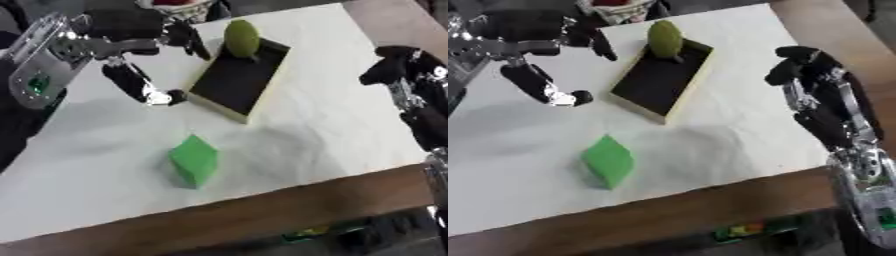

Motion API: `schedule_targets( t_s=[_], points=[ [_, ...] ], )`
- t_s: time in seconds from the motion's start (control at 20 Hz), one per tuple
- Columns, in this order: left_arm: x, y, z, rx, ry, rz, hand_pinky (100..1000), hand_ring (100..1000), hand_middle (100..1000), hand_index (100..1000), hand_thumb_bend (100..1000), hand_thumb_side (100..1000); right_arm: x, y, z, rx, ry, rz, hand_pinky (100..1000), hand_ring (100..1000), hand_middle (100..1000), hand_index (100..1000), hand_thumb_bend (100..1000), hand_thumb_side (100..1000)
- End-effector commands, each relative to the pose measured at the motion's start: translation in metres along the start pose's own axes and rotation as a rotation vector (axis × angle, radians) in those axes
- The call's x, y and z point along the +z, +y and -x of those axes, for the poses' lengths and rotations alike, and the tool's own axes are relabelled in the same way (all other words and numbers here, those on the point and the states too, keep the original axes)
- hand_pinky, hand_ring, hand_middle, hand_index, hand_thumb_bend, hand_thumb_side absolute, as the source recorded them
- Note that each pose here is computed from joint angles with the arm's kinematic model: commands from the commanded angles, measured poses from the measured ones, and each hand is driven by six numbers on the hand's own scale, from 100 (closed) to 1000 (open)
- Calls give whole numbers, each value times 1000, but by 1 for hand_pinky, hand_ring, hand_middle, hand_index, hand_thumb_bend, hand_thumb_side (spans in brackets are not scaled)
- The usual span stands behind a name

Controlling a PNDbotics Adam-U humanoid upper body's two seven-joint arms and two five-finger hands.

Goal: Pick up objects on the table and place them in the box.

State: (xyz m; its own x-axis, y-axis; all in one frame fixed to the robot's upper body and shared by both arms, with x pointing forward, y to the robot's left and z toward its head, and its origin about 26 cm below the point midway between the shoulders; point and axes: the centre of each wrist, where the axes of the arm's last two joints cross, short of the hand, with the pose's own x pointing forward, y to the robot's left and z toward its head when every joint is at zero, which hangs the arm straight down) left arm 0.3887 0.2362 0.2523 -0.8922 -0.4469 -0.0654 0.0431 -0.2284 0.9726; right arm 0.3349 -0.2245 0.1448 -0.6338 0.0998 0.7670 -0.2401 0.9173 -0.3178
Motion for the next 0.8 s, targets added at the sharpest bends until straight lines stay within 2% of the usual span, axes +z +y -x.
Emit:
schedule_targets(
  t_s=[0.05, 0.4, 0.8],
  points=[
    [7, 3, 2, -22, -4, 64, 768, 743, 743, 866, 420, 414, -3, -5, -6, 18, -20, -5, 640, 603, 536, 753, 100, 500],
    [0, -13, 2, -42, -69, 207, 796, 779, 774, 884, 518, 499, -3, -6, -6, 20, -21, 1, 643, 603, 537, 754, 100, 499],
    [-7, -34, 3, -29, -100, 322, 809, 797, 803, 905, 578, 507, -3, -6, -5, 20, -19, 2, 643, 603, 536, 753, 100, 499]
  ],
)
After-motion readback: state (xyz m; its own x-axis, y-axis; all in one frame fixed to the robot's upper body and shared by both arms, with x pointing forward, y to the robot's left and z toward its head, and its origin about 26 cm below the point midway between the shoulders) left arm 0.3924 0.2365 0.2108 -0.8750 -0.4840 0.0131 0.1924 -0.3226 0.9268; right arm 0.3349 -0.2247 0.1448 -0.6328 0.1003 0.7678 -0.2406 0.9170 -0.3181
